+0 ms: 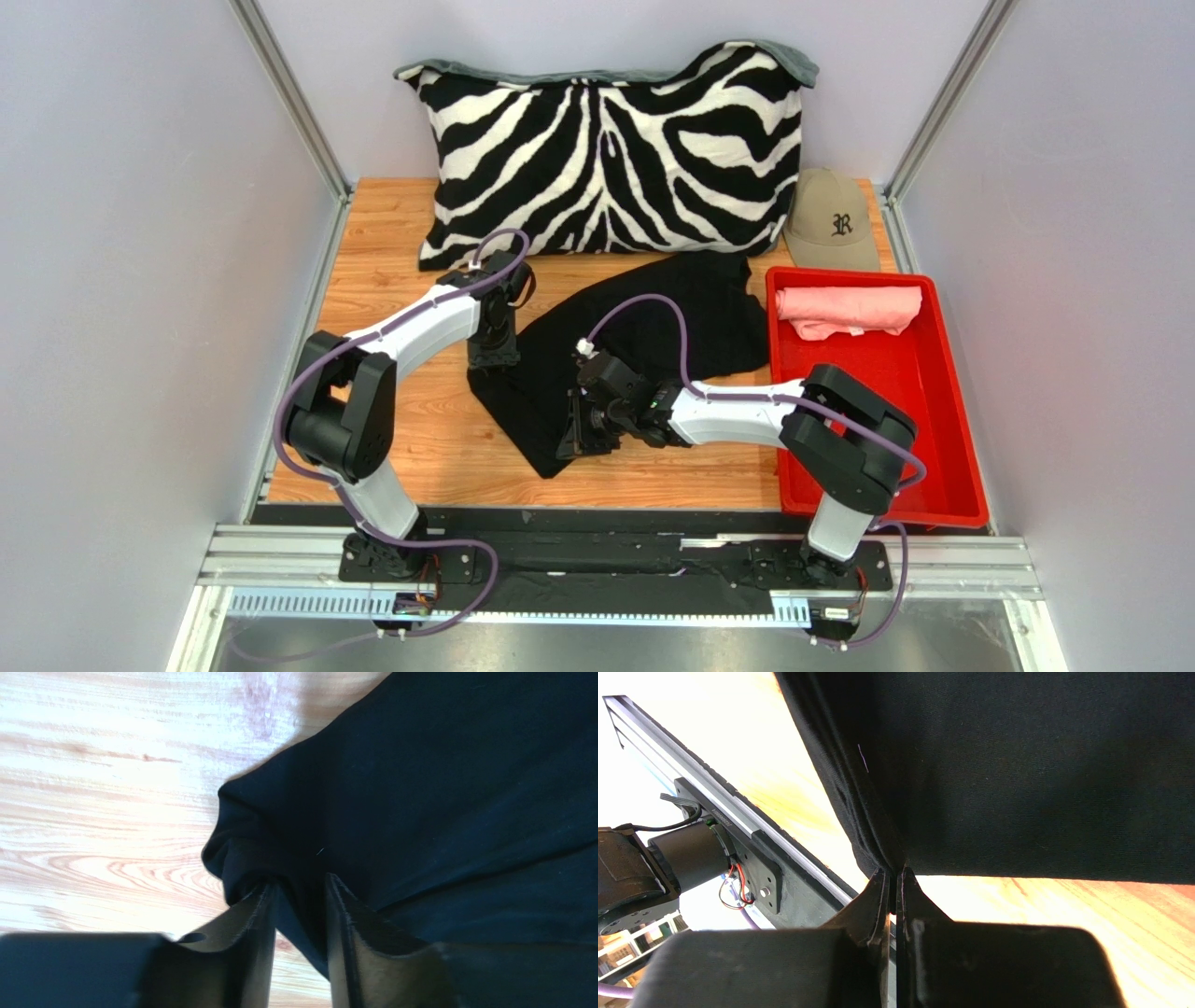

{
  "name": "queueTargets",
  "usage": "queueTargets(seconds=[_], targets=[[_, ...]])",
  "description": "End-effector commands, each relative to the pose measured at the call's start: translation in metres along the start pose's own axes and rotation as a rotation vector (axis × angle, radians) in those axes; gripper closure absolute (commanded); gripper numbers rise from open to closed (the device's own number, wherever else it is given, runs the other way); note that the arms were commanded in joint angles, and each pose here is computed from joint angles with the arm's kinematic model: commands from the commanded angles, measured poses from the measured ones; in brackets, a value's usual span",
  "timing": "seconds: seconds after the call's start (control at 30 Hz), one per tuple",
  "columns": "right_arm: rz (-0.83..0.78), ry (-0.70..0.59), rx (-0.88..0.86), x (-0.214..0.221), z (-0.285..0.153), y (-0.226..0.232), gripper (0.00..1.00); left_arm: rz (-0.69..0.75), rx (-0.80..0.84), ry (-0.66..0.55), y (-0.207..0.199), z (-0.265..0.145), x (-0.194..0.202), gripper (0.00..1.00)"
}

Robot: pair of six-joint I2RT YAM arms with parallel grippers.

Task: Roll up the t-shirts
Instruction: Roll the T-shirt to the center of the board.

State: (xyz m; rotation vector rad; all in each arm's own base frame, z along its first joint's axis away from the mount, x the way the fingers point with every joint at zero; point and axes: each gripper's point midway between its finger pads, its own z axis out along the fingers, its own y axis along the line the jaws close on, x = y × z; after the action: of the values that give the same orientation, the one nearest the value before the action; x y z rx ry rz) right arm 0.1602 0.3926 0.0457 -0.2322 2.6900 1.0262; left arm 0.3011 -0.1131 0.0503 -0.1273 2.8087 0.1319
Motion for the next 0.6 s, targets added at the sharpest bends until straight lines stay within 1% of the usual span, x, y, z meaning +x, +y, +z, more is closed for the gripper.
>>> queueTargets(seconds=[0.0,0.03,0.07,0.13,0.2,0.23,0.4,0.5,0.53,0.57], targets=[[-0.003,-0.062,-0.032,-0.015,-0.008,0.010,1.00,-0.015,0.022,-0.093,-0.002,-0.027,-0.025,0.56],[-0.001,-0.059,-0.027,-0.014,-0.008,0.008,1.00,-0.028,0.033,-0.117,-0.001,-0.035,-0.028,0.51],[0.001,-0.061,-0.022,-0.015,-0.008,0.006,1.00,-0.049,0.038,-0.123,0.001,-0.038,-0.029,0.49],[0.006,-0.059,-0.019,-0.016,-0.008,0.004,1.00,-0.081,0.086,-0.143,0.001,-0.050,-0.031,0.48],[0.010,-0.061,-0.011,-0.016,-0.007,0.000,1.00,-0.139,0.117,-0.142,0.006,-0.052,-0.030,0.48],[0.007,-0.058,-0.009,-0.015,-0.007,-0.001,1.00,-0.158,0.160,-0.154,0.004,-0.059,-0.029,0.48],[0.007,-0.051,-0.008,-0.016,-0.006,-0.002,1.00,-0.198,0.205,-0.156,0.004,-0.060,-0.013,0.48],[0.006,-0.050,-0.006,-0.016,-0.005,-0.002,1.00,-0.233,0.235,-0.127,0.000,-0.055,-0.001,0.59],[0.006,-0.052,-0.002,-0.017,-0.005,-0.003,1.00,-0.244,0.252,-0.109,-0.003,-0.054,0.003,0.70],[0.006,-0.057,0.002,-0.018,-0.005,-0.004,1.00,-0.271,0.256,-0.080,-0.004,-0.048,0.013,0.76]])
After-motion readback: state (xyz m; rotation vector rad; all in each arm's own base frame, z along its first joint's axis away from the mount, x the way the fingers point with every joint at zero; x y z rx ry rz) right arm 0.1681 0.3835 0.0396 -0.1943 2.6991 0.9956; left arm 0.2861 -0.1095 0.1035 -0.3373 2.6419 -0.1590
